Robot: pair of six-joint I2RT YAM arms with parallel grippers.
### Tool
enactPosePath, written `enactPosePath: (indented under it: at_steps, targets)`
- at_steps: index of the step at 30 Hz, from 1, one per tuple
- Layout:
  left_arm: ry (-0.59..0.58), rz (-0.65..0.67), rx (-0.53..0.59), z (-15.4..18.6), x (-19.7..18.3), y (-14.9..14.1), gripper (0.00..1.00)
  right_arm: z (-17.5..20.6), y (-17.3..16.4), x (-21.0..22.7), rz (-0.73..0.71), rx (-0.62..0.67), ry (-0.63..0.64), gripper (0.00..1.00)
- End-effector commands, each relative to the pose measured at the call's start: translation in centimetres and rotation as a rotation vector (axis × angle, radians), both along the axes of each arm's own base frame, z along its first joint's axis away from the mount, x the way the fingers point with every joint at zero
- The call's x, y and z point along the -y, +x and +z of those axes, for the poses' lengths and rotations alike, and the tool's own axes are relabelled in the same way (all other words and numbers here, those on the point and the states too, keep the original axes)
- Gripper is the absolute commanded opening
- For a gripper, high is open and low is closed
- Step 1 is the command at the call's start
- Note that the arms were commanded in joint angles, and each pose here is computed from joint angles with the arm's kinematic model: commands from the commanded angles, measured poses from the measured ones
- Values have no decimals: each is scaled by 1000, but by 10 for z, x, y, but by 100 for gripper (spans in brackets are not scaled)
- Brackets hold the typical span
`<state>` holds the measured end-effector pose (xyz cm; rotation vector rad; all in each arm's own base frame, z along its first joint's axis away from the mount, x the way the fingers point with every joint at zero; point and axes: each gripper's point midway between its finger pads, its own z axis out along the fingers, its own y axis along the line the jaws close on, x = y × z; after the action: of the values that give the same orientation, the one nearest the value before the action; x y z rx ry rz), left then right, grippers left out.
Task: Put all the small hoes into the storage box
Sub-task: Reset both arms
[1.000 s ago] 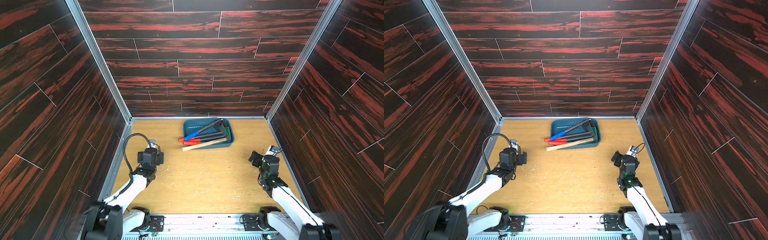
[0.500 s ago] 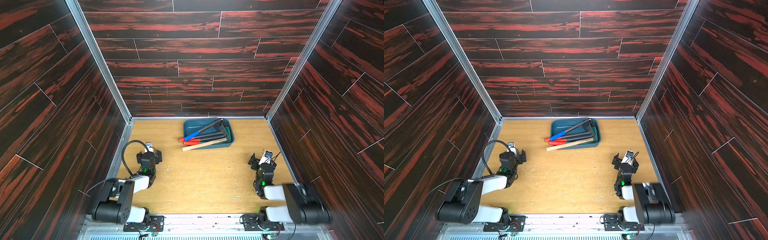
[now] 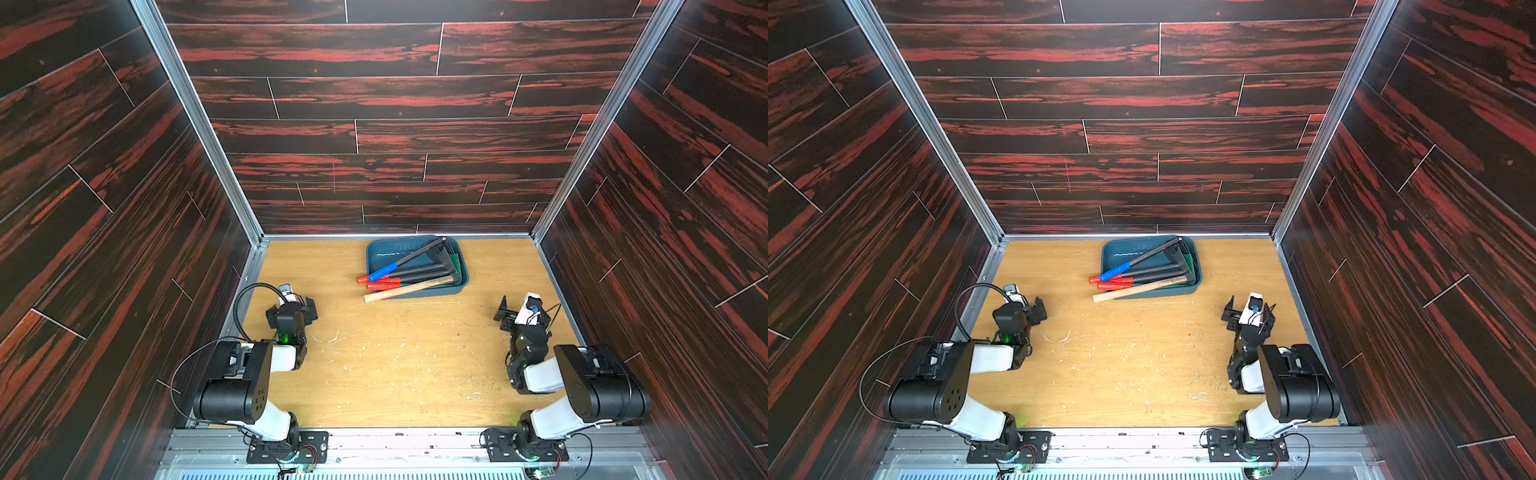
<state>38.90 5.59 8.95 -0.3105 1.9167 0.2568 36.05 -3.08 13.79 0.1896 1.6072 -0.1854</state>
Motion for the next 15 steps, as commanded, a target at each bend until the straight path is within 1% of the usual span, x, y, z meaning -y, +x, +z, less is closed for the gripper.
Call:
enactPosePath:
  at_steps: [1, 3, 4, 7, 11, 15]
  targets:
    - [-20, 5, 15, 6, -1, 3, 100, -5, 10, 0, 27, -30, 26, 98]
    - [-20, 6, 14, 5, -1, 3, 100, -8, 14, -1, 29, -28, 15, 98]
    - [-21, 6, 14, 5, -1, 3, 100, -13, 16, 0, 28, -61, 26, 98]
    - [-20, 6, 14, 5, -1, 3, 100, -18, 23, 4, 26, -101, 53, 98]
    - [-20, 6, 13, 5, -1, 3, 100, -20, 26, 10, 43, -111, 98, 98]
    - [-20, 6, 13, 5, -1, 2, 100, -20, 26, 10, 43, -112, 97, 98]
